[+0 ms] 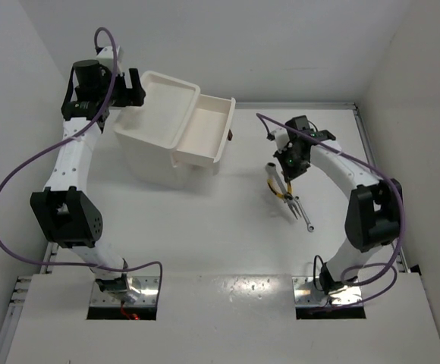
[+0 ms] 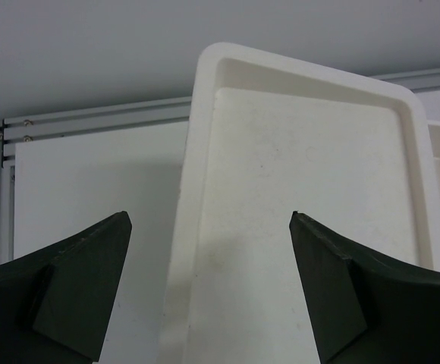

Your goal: Sort the tools into containers

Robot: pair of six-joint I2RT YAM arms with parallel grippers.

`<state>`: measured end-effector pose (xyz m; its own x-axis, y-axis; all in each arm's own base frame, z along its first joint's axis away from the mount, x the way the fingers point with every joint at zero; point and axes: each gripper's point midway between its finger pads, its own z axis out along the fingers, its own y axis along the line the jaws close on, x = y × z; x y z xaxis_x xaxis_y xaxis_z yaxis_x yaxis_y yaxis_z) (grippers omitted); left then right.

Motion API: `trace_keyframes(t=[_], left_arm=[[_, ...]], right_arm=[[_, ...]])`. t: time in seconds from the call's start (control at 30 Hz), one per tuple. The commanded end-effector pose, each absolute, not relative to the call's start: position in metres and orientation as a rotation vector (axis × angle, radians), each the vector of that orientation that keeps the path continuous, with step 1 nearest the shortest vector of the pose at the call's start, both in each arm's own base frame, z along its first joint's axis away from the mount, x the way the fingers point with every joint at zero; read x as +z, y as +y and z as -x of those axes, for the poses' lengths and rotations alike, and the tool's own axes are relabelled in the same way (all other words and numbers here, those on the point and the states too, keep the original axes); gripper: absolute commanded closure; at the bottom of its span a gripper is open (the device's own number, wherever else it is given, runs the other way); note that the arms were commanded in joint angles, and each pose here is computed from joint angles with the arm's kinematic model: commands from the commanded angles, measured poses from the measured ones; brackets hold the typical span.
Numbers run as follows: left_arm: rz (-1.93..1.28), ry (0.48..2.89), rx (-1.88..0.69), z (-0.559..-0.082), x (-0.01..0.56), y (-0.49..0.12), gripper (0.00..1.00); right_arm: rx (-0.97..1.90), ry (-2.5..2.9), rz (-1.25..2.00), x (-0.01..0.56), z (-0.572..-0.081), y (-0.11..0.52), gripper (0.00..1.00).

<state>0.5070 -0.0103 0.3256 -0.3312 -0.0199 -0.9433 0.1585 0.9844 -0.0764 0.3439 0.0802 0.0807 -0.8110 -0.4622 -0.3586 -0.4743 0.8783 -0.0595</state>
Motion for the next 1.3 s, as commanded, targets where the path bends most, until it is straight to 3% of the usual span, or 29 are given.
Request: trace_keyframes(t=[0.0,0.27,0.43,0.6,0.7,0.93,1.1,1.27], left_arm=[[-0.101,1.838,-0.180,-0.503,0.349,-0.015,0.08],[-0.107,1.837,-0.189,-0.497,0.349,-0.017,0.08],[-0.105,1.837,-0.203,-0.494,0.349,-0.019,0.08],[-0.060,1.813,-0.200,-0.494,0.358,-0.016,0.08],[-0.039,1.814,-0.196,-0.494,0.358,-0.014,0.02],[-0.024,1.805,-0.192,-0.492,0.363,-0.012,0.01],[-0.021,1.823,-0.194,-0.492,0.354,-0.012,0.01],[-0.014,1.833,-0.186,-0.492,0.350,-0.011,0.01]], right_arm=[[0.176,2.634,0.802,0.112,-0.324,0.098,1.00],[0.382,2.644,0.986,0.132,-0.250,0.104,1.00],[0.433,2.566,1.013,0.151,-0.236,0.108,1.00],[0.590,2.407,0.829,0.206,-0.274,0.145,1.00],[0.754,2.325,0.601,0.246,-0.317,0.176,1.00],[1.280,1.953,0.227,0.370,-0.401,0.245,1.00],[1.369,1.941,-0.003,0.399,-0.445,0.265,1.00],[1.372,2.051,-0.229,0.375,-0.465,0.280,1.00]])
